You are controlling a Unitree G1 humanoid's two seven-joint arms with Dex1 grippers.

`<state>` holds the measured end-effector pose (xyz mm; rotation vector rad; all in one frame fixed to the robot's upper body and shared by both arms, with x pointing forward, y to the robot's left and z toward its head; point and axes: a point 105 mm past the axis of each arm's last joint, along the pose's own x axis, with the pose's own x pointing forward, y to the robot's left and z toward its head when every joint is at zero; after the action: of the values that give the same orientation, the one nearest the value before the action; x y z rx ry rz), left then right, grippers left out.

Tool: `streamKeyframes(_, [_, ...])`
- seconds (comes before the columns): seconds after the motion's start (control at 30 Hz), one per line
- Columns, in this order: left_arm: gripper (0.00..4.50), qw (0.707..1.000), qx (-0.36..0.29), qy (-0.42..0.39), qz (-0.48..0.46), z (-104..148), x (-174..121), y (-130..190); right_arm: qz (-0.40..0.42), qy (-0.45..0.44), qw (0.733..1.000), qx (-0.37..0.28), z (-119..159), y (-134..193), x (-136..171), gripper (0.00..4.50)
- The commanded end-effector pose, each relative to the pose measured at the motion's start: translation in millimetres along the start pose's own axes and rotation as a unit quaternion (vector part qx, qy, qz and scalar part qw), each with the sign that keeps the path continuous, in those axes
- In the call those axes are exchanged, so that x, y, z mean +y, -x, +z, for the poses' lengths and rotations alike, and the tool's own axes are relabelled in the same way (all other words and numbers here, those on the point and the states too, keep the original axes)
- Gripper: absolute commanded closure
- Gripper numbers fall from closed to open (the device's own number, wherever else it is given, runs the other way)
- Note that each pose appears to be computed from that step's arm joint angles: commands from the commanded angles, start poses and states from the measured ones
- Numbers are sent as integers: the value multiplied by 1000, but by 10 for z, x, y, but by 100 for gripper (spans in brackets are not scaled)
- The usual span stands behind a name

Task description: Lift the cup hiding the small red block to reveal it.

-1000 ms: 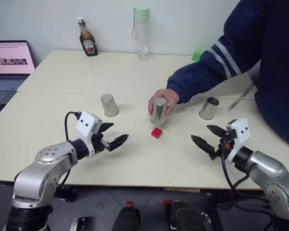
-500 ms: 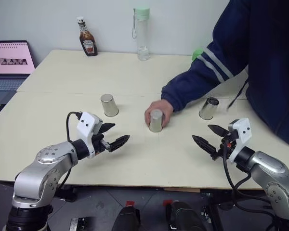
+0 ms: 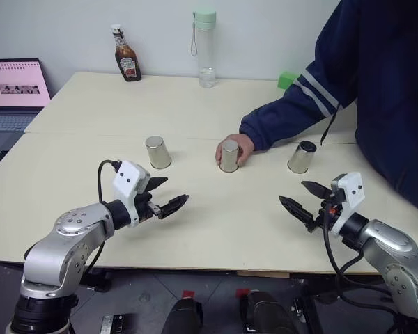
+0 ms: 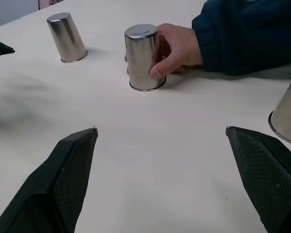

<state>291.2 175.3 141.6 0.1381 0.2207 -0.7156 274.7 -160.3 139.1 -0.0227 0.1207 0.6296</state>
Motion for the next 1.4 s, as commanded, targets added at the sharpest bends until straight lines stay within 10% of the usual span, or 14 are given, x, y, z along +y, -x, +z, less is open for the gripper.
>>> streamKeyframes(0.03, [4, 1000, -14, -19, 2, 115, 15, 22, 5, 13, 1000, -20, 108, -11, 58, 0])
streamKeyframes(1.4, [4, 999, -18, -33, 28, 142, 131, 24, -9, 25, 999, -22, 187, 21, 23, 0])
